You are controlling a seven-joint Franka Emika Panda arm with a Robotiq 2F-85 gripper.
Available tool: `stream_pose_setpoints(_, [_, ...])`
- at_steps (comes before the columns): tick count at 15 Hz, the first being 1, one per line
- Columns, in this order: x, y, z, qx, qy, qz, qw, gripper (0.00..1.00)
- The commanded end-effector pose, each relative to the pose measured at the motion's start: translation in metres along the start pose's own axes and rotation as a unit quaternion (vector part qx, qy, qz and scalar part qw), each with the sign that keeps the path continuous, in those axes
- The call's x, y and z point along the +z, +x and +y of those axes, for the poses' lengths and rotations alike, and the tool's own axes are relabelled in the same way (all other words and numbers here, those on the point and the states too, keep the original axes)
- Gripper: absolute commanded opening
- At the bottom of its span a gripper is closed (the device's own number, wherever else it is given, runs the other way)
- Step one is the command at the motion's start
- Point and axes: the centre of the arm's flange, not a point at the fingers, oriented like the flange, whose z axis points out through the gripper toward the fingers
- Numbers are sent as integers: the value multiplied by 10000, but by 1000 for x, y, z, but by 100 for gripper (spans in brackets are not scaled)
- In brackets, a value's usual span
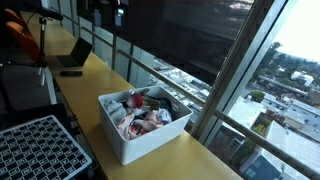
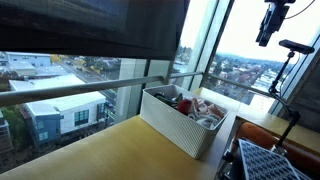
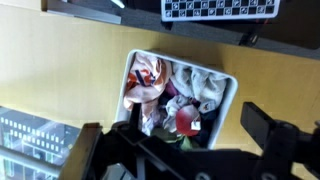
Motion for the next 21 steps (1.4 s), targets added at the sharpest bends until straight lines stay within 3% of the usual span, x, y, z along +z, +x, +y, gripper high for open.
stream_pose_setpoints(1, [-13, 49, 45, -75, -161, 704, 9974, 100])
stream_pose_setpoints(4, [-13, 85, 78, -74, -182, 1141, 9933, 100])
stream_pose_setpoints(8, [14, 128, 92, 172, 108, 1211, 9924, 100])
stream_pose_setpoints(13, [82, 161, 69, 546, 540, 1051, 9915, 100])
stream_pose_setpoints(21, [210, 174, 21, 968, 905, 712, 9886, 100])
